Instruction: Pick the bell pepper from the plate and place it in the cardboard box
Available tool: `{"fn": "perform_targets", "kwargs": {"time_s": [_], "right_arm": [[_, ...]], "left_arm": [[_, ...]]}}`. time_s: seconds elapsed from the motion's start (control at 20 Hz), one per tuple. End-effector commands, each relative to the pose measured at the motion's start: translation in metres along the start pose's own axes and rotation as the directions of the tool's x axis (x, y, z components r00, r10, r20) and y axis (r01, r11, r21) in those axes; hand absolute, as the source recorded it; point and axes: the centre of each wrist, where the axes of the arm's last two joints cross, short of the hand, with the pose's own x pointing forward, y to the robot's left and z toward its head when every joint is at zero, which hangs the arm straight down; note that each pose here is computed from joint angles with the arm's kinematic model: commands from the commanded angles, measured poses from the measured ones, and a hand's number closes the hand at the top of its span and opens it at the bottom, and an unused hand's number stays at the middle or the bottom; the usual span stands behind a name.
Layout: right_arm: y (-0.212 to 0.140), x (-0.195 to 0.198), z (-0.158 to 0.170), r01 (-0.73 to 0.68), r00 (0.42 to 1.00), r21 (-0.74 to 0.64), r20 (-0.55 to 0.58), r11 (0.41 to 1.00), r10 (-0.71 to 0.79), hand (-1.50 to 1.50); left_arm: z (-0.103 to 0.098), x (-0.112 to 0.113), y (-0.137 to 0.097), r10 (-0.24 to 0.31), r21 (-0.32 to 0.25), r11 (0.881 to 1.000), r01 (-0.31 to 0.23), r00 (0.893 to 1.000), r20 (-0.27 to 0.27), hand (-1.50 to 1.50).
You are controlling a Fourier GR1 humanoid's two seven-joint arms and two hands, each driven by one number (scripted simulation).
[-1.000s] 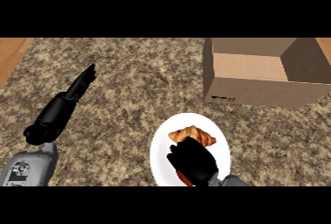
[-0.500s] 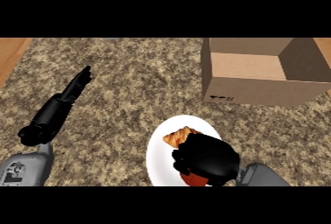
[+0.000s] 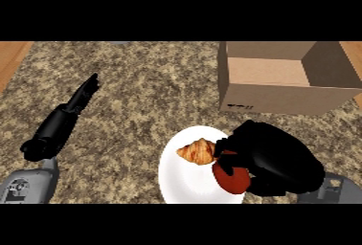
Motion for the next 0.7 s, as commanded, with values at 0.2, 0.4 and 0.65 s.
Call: {"fn": "perform_targets", "kwargs": {"time_s": [0.2, 0.4, 0.65], "right_arm": [[-0.067, -0.035, -0.004, 0.072, 0.941, -0.244, -0.305, 0.967, -0.147, 1.5], [-0.1, -0.072, -0.016, 0.064, 0.897, -0.31, -0.4, 0.949, -0.191, 1.5], [-0.108, -0.134, -0.015, 0.0, 0.876, -0.278, -0.463, 0.961, -0.134, 1.5]], "left_arm": [[-0.009, 0.008, -0.002, -0.003, -0.023, 1.0, 0.003, 1.0, 0.011, 0.0], [-0.017, 0.014, -0.002, -0.002, -0.029, 1.0, 0.002, 1.0, 0.012, 0.0], [-0.012, 0.021, -0.006, 0.002, -0.033, 0.999, -0.001, 1.0, 0.023, 0.0]]}}
